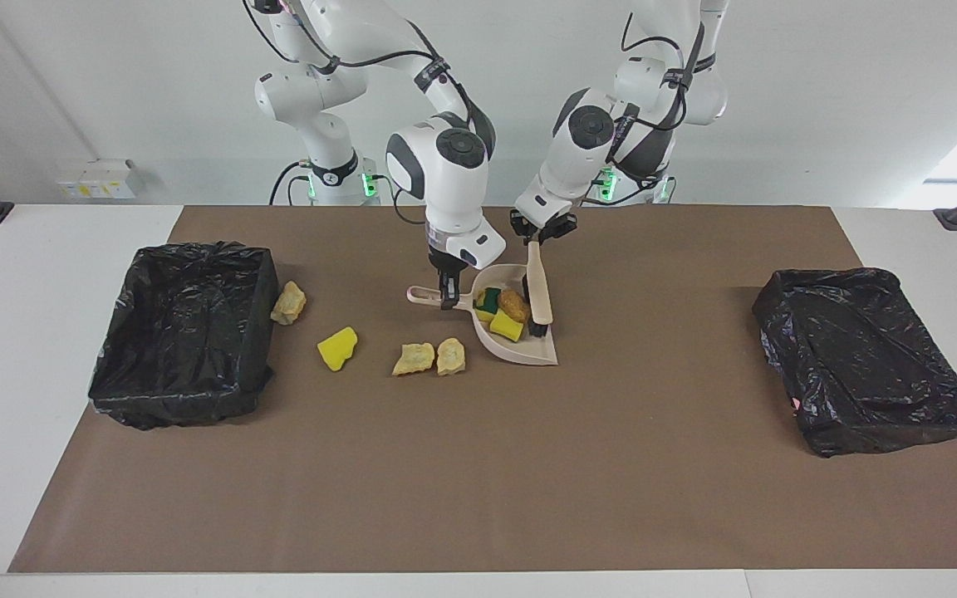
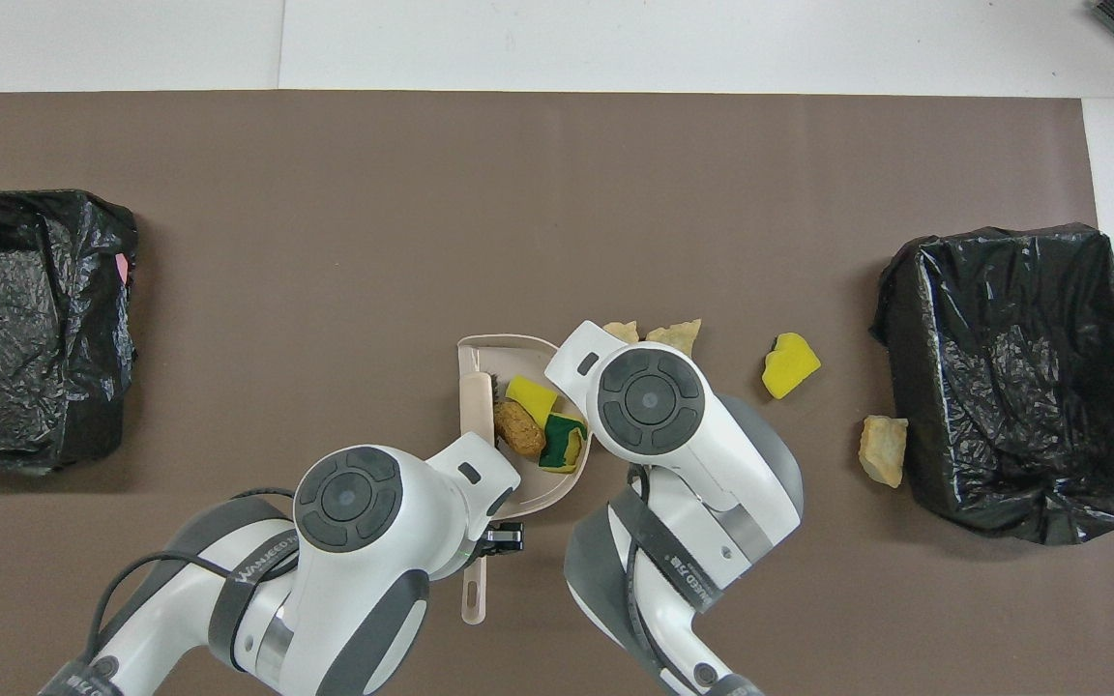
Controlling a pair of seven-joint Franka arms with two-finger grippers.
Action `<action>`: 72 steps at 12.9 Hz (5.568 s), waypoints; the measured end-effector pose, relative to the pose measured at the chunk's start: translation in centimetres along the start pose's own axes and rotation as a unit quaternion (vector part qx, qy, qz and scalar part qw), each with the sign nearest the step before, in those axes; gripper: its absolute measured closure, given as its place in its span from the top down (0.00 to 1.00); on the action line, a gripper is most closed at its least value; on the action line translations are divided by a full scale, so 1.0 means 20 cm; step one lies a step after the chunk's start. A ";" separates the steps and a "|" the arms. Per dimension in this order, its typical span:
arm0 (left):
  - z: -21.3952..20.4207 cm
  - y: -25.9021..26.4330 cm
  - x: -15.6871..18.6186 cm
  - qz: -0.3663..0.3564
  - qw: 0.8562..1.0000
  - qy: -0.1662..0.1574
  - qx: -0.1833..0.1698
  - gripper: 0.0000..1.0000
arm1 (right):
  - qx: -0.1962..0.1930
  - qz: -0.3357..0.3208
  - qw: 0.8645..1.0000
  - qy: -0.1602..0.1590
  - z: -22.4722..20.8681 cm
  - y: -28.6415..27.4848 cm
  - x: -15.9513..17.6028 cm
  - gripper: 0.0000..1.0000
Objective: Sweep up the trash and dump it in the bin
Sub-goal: 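Sweep the yellow sponges and lump into the dustpan with the left gripper, then carry the loaded dustpan to the bin farthest right with the right gripper, then tip the dustpan over the bin with the right gripper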
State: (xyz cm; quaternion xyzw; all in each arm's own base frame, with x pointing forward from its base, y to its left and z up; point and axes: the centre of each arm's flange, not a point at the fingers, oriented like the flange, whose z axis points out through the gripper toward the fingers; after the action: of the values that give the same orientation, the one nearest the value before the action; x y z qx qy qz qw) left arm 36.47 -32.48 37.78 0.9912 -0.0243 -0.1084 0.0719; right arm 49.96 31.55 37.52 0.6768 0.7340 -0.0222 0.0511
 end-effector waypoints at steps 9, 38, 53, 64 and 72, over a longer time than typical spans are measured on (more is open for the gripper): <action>-0.33 -0.26 0.20 -0.038 0.999 -0.009 0.009 0.26 | 0.004 0.029 0.999 0.039 -0.07 0.10 -0.17 0.32; 0.25 0.44 -0.40 -0.034 0.998 0.007 0.043 0.26 | 0.043 0.011 0.974 -0.221 -0.62 0.00 -2.79 0.32; 0.28 0.36 -0.35 -0.054 0.998 0.009 0.040 0.99 | 0.080 -0.131 0.900 -0.408 -0.77 0.11 -2.35 0.32; -0.32 -0.62 0.43 -0.044 0.996 0.079 0.026 1.00 | 0.032 0.000 0.961 -0.273 -0.88 0.07 -2.17 0.32; -1.02 -1.21 0.46 0.061 0.995 0.060 0.042 1.00 | 0.018 0.378 0.919 -0.109 -0.76 0.05 -1.68 0.32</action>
State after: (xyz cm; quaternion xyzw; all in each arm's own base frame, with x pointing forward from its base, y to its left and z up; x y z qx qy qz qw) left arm 50.79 -6.27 51.92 0.9947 -0.0848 -0.0433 0.0381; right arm 52.92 -0.06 56.10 0.8982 0.4128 -0.0879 0.1230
